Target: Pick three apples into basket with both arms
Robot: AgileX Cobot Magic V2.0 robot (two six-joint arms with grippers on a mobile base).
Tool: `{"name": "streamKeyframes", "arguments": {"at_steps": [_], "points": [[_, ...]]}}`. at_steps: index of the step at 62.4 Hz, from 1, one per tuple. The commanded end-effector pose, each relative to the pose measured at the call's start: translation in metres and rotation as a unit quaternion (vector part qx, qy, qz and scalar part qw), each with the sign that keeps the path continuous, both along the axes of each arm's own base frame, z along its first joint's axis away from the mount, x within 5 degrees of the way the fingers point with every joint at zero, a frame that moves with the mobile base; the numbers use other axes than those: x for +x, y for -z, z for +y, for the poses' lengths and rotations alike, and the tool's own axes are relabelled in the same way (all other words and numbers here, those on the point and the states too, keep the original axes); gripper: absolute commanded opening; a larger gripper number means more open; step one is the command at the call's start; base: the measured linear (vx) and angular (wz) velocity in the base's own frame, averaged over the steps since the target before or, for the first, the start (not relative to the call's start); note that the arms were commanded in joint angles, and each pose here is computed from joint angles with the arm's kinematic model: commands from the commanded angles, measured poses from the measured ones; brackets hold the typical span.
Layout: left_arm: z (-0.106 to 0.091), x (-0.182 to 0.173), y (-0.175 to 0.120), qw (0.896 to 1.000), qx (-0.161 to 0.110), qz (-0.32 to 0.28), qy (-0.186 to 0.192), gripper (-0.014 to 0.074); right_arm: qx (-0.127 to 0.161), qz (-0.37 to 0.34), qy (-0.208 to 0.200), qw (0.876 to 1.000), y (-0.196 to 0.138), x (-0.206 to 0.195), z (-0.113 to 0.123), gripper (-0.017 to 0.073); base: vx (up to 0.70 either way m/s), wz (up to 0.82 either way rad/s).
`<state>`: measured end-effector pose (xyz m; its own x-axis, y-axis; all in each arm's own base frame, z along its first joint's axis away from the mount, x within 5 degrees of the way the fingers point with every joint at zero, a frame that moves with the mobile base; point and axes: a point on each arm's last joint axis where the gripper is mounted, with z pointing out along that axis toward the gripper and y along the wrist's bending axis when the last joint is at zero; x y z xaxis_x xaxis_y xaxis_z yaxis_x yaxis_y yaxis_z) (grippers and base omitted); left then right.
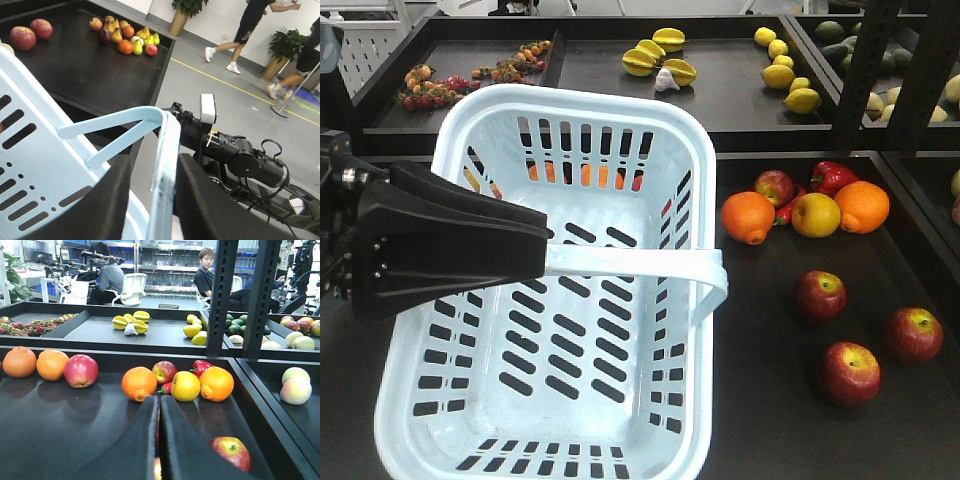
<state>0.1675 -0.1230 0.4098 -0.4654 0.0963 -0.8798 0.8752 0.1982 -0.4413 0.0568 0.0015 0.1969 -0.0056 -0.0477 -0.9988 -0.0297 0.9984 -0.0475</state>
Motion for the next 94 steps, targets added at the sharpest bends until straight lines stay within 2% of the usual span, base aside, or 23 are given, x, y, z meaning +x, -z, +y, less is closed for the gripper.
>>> {"name": "streamKeyframes", "arguments": {"at_steps": [1, 94], "points": [[0.0021, -0.0044, -0.0086, 0.999, 0.015, -0.033, -0.012, -0.0008, -0.001, -0.037, -0.001, 0.999, -0.0039, -0.0004, 0.0002, -0.0003, 0.00, -0.02], [0.0022, -0.0036, -0.0090, 0.999, 0.013, -0.033, -0.016, -0.0008, -0.001, -0.037, -0.001, 0.999, -0.0039, -0.0004, 0.0002, -0.0003, 0.00, 0.00]]}}
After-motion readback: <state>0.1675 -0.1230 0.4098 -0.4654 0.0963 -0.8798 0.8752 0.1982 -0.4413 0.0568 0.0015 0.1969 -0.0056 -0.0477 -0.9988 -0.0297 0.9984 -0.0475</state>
